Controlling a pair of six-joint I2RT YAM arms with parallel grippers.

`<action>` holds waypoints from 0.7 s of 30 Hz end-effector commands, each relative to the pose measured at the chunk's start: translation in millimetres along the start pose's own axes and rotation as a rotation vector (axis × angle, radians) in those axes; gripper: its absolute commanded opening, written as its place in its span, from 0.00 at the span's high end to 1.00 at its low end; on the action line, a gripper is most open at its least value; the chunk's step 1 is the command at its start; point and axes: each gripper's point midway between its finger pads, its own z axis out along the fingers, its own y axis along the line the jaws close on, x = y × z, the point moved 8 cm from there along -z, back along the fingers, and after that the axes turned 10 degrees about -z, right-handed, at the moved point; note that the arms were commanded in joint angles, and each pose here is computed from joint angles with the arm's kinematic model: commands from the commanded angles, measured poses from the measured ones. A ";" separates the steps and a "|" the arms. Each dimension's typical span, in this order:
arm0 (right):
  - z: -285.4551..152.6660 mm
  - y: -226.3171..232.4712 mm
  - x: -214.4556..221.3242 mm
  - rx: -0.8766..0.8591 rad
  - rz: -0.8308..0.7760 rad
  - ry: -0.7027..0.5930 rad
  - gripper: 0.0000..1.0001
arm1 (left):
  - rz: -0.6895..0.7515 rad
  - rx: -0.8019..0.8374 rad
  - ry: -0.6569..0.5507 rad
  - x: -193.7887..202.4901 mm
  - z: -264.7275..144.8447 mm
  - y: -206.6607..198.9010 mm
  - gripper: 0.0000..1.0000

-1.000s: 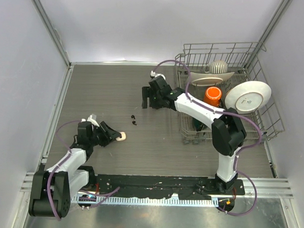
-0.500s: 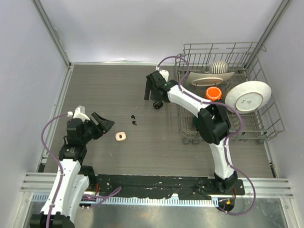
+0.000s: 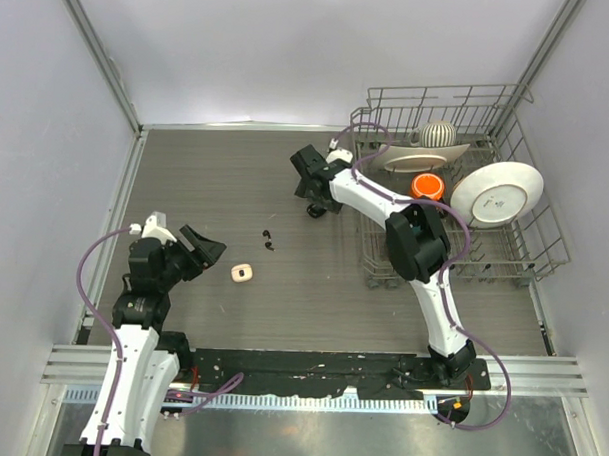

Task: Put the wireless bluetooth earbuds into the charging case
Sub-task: Pick up the charging case at the center of the board.

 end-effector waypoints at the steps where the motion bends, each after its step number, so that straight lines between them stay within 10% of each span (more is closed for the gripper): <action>1: -8.3 0.7 -14.7 0.071 0.174 -0.060 0.19 | 0.025 0.024 -0.025 -8.3 -4.5 -9.8 0.28; 21: 19.5 4.6 4.9 0.122 0.276 -0.014 0.28 | 0.040 0.002 -0.042 -10.4 -7.4 -8.8 0.28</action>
